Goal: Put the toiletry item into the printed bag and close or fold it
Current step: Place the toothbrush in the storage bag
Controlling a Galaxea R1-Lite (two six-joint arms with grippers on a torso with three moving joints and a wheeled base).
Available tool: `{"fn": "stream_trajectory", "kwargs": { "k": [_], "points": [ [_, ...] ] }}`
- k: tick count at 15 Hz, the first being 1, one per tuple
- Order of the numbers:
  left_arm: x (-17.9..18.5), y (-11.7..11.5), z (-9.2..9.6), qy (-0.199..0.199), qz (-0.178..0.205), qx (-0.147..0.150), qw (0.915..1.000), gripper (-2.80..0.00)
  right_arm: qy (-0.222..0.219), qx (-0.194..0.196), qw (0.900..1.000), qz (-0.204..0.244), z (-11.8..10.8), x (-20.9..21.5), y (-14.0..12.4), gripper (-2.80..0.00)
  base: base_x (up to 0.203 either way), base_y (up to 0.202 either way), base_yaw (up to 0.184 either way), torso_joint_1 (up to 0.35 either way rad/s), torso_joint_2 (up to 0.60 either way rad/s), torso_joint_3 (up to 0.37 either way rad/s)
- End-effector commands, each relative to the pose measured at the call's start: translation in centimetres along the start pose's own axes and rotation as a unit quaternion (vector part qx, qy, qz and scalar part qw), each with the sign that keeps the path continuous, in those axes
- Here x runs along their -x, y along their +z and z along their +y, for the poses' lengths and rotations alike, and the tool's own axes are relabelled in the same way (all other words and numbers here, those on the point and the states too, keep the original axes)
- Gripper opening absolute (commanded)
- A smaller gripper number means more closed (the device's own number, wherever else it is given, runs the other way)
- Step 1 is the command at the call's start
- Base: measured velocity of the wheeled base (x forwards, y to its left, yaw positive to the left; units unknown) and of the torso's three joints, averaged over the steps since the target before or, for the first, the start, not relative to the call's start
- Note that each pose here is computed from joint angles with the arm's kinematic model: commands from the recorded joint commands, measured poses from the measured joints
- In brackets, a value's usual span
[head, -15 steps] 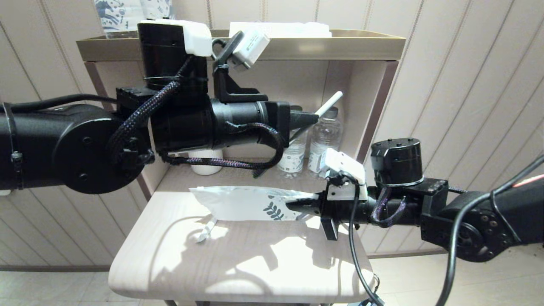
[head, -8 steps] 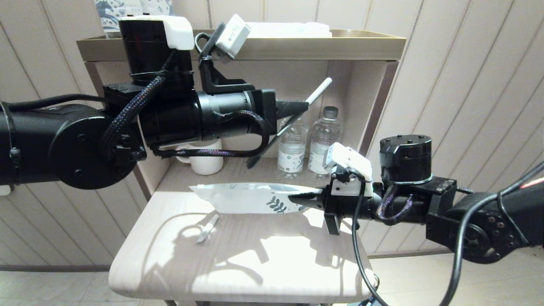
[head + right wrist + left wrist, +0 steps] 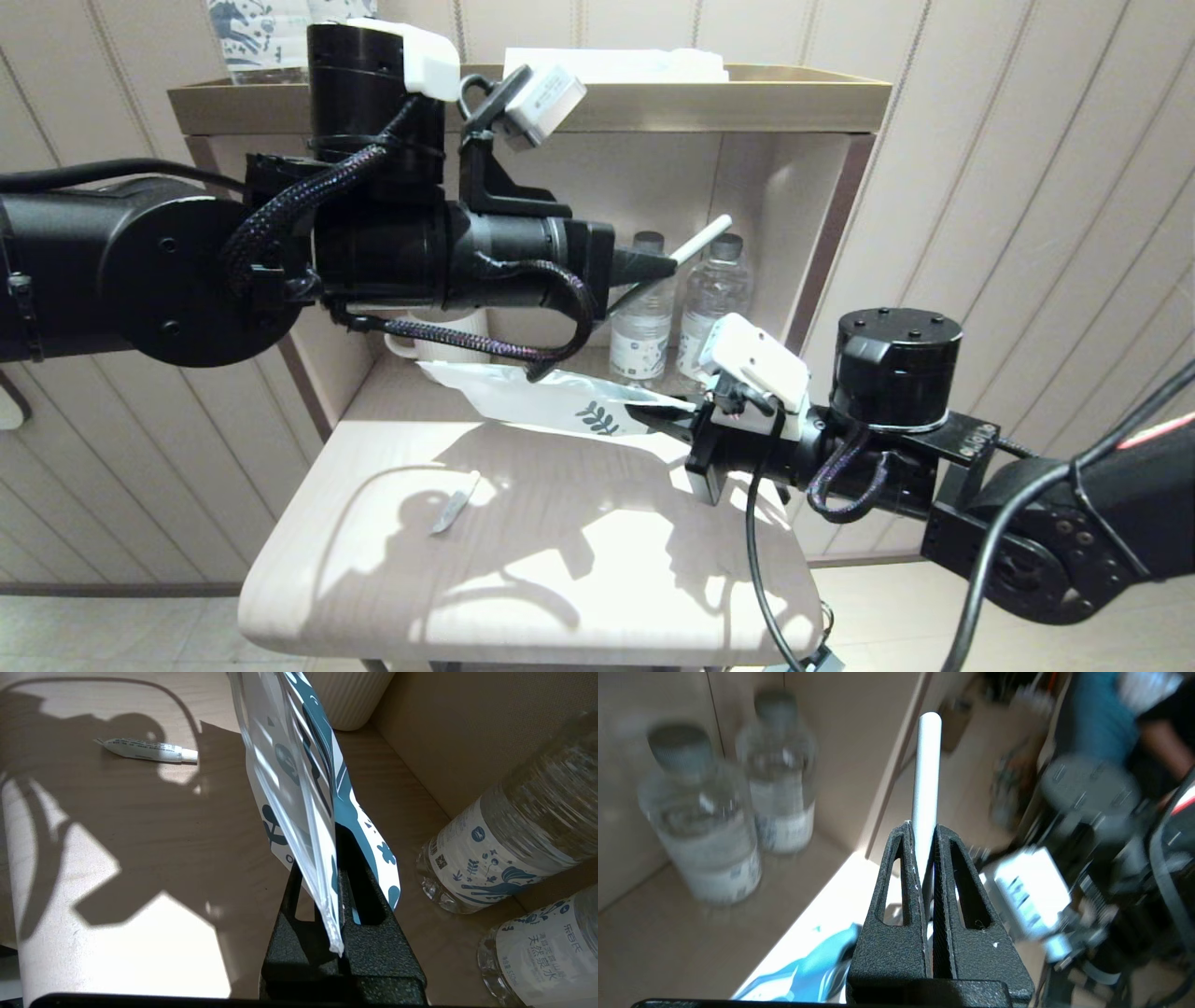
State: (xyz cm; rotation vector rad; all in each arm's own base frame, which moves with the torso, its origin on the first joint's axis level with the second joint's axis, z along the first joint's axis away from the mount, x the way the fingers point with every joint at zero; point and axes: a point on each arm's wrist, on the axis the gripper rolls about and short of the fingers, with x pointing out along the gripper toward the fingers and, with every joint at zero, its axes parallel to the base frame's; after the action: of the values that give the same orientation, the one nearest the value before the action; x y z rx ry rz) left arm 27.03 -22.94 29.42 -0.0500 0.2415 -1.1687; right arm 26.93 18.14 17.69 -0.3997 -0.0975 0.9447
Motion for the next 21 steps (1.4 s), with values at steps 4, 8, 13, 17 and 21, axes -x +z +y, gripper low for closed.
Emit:
{"fn": "stream_trajectory", "kwargs": {
  "k": [4, 8, 13, 17, 21],
  "points": [
    [3.1, -0.9, -0.1, 0.01, 0.099, -0.074, 0.9923, -2.8, 0.0, 0.005, 1.0, -0.002, 0.0, 0.1, 0.1, -2.8, 0.0, 0.0, 0.0, 0.0, 0.0, 0.0],
    [7.1, 2.5, -0.9, 0.033, 0.168, -0.152, 0.9734, -2.8, 0.006, 0.003, 1.0, 0.003, 0.2, -0.1, -0.2, -2.8, 0.0, 0.0, 0.0, 0.0, 0.0, 0.0],
    [7.4, 2.4, 0.8, 0.145, 0.316, -0.324, 0.8796, -2.8, 0.018, 0.0, 1.0, 0.009, 0.9, -0.5, -0.5, -2.8, 0.0, 0.0, 0.0, 0.0, 0.0, 0.0],
    [5.4, 0.9, 1.9, 0.165, 0.378, -0.358, 0.8381, -2.8, 0.019, 0.001, 1.0, 0.007, 0.9, -0.4, -0.3, -2.8, 0.0, 0.0, 0.0, 0.0, 0.0, 0.0],
    [4.6, 0.8, 1.0, 0.149, 0.376, -0.368, 0.8373, -2.8, 0.025, 0.0, 1.0, 0.007, 1.3, -0.5, -0.3, -2.8, 0.0, 0.0, 0.0, 0.0, 0.0, 0.0]
  ]
}}
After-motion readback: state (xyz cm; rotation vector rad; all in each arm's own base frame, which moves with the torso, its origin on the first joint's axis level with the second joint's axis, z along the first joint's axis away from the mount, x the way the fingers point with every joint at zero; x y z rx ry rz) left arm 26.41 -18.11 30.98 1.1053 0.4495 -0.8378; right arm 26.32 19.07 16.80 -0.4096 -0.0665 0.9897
